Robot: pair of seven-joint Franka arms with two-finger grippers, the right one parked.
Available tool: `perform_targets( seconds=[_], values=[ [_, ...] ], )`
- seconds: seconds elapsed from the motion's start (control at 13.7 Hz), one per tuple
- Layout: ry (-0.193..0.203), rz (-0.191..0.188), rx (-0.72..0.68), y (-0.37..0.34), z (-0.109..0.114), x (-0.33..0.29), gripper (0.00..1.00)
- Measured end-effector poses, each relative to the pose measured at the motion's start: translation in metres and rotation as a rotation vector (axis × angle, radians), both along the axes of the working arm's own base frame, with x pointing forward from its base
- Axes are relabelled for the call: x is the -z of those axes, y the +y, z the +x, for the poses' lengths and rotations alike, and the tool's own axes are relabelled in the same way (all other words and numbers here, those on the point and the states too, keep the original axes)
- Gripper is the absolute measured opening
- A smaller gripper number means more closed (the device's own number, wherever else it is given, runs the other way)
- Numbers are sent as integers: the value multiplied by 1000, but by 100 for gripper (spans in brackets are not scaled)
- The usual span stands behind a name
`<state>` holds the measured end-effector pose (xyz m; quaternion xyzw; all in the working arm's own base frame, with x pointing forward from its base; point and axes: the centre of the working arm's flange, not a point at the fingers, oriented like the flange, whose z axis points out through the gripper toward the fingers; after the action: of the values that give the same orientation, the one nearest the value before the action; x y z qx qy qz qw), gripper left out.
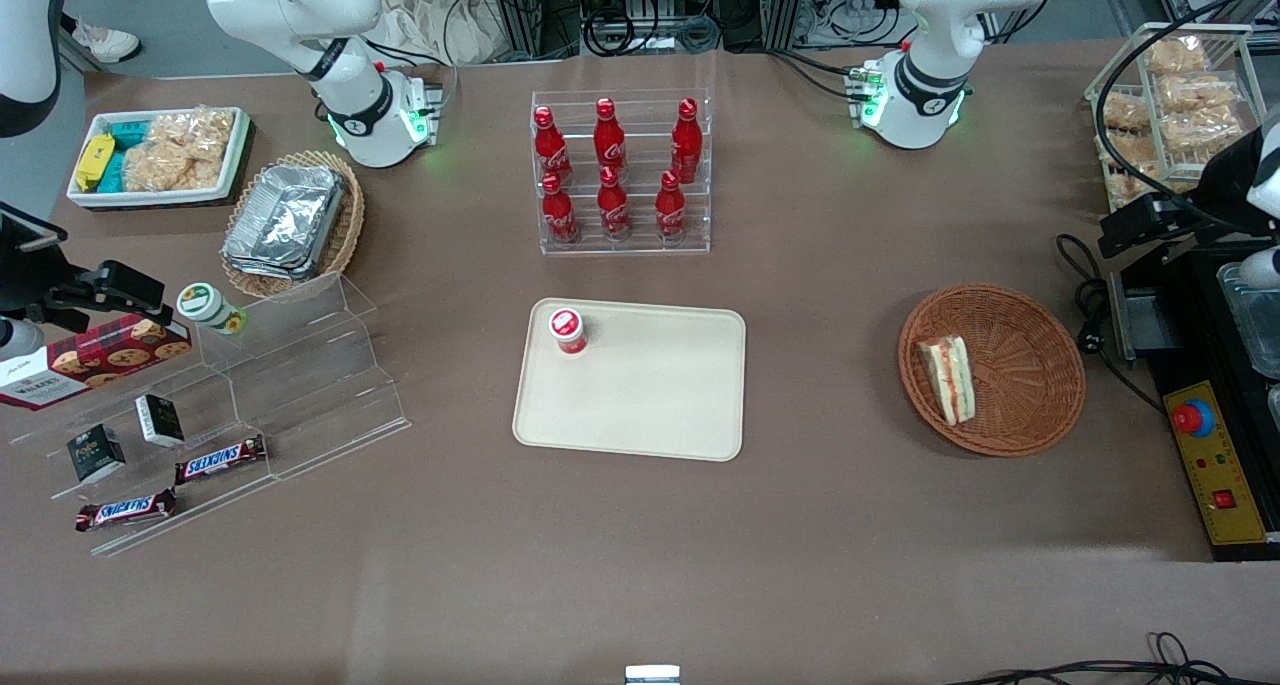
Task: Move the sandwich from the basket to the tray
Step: 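Move the left gripper down over the sandwich in the wicker basket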
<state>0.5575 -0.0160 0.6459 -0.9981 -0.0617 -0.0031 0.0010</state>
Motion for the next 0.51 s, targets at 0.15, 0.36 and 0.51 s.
perform_targets(
  seconds=[0.15, 0.36, 0.51],
  values=[
    [-2, -2, 0, 0, 0, -1, 100],
    [10, -2, -4, 2, -1, 1, 100],
    [30, -3, -3, 2, 1, 9, 100]
  ],
)
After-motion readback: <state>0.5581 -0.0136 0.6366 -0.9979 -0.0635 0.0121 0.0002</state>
